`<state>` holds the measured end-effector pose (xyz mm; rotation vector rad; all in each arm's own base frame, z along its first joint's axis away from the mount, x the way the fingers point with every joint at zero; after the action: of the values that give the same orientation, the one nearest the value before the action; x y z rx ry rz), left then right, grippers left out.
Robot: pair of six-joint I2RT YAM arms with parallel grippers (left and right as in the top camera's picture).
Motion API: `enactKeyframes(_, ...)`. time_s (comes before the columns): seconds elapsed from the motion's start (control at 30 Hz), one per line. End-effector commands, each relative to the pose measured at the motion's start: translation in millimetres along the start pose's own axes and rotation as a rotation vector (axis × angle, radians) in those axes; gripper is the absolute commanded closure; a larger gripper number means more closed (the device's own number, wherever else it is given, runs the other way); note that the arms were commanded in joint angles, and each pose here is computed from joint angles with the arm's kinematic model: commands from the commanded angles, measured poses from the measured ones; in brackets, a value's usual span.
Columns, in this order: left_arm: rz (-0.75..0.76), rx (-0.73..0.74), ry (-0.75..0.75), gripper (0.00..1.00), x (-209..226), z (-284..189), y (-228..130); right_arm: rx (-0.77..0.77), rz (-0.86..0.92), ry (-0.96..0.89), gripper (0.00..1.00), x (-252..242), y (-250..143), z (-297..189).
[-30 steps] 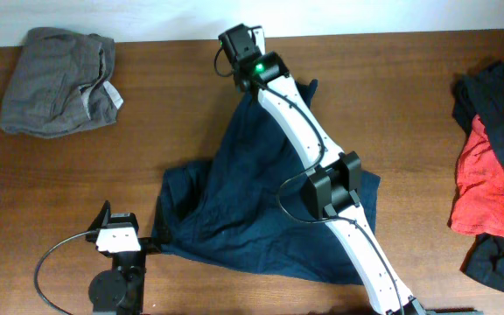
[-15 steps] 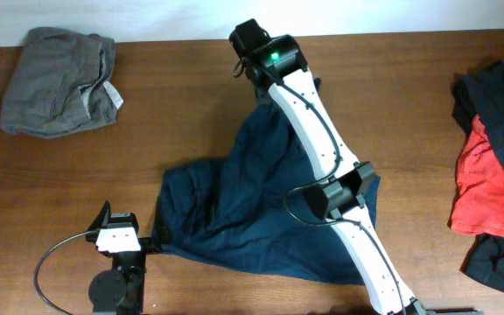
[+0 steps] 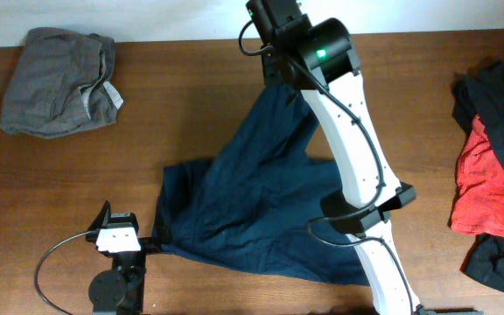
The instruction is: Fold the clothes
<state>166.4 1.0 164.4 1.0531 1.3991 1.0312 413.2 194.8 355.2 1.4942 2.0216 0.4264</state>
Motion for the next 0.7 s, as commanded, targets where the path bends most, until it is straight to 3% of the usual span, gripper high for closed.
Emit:
enactKeyframes(0.0, 0.019, 0.003, -0.005, 0.01, 0.1, -0.1, -0.9, 0.001, -0.022, -0.006, 0.96, -5.3, -3.2, -17.2)
enactKeyframes(0.23, 0.019, 0.003, -0.005, 0.01, 0.1, -0.1, -0.9, 0.091, -0.059, -0.072, 0.96, -11.1, -14.7, -8.7)
enactKeyframes(0.43, 0.019, 0.003, -0.005, 0.01, 0.1, -0.1, -0.9, 0.118, -0.037, 0.027, 0.96, -21.9, -25.8, -30.9)
enactKeyframes(0.67, 0.019, 0.003, -0.005, 0.01, 0.1, -0.1, -0.9, 0.273, 0.004, 0.010, 0.96, -33.7, -66.1, -37.5)
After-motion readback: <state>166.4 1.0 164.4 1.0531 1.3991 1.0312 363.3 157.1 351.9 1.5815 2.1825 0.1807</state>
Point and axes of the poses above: each gripper's point midway between its finger pads, its own z axis out along the fingers, its own x axis along the line the jaws close on, y = z × x, the point moved 8 cm from there along -z, back along the fingers, and after that the axes turned 13 degrees about -z, right-handed, at the moved point
